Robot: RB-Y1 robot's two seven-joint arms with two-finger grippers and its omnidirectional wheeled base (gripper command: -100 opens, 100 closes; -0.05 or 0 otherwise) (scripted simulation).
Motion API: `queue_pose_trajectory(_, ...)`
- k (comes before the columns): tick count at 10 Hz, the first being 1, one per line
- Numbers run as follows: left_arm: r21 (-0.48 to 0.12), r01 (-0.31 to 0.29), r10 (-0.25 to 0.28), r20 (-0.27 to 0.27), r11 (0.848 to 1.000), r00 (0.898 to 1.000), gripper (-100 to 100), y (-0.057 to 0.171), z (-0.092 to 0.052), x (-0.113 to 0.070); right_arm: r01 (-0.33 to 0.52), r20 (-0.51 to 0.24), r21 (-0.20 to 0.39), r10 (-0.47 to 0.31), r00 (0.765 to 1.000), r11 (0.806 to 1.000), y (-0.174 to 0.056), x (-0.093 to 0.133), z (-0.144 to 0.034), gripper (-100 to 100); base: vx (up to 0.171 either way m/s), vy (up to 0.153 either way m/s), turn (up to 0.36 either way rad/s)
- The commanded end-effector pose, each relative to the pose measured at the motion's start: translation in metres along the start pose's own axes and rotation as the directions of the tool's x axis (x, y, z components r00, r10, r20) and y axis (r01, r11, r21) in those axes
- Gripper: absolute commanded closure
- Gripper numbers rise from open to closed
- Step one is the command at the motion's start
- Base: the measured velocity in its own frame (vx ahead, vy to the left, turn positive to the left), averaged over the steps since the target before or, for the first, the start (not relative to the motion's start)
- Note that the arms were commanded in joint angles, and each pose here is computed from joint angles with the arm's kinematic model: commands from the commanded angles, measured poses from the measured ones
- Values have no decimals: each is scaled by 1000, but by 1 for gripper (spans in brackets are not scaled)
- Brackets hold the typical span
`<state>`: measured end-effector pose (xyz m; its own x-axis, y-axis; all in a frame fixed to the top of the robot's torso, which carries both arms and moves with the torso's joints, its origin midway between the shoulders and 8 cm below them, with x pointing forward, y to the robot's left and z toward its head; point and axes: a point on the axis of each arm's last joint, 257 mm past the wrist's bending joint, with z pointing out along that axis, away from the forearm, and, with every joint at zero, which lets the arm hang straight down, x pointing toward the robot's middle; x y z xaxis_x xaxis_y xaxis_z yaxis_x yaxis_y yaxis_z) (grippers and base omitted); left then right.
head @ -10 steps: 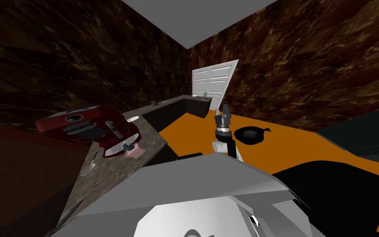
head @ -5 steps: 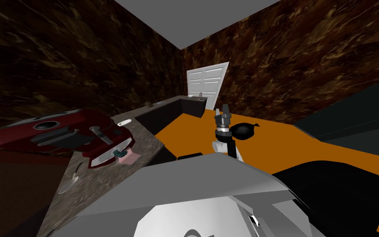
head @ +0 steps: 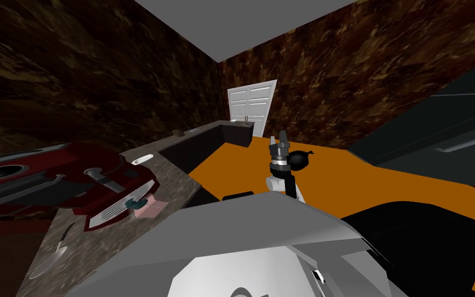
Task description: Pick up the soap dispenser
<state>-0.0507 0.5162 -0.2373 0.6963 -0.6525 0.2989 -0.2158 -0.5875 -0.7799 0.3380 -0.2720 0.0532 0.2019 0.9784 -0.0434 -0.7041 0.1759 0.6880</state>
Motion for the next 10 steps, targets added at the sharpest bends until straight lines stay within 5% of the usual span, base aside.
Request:
queue_pose_trajectory(1, -32, 16, -14, 52, 999, 999, -100, -4, -13, -20, 0, 0, 0, 0, 1000, 1000, 0, 0, 0, 0, 13, -23, -297)
queue_pose_trajectory(6, -80, 63, -52, 143, 995, 988, -100, -13, -36, -55, 0, 0, 0, 0, 1000, 1000, 0, 0, 0, 0, 20, -21, -201)
queue_pose_trajectory(10, -141, 86, -48, 253, 986, 966, -100, -29, -64, -95, 0, 0, 0, 0, 1000, 1000, 0, 0, 0, 0, 35, -23, -266)
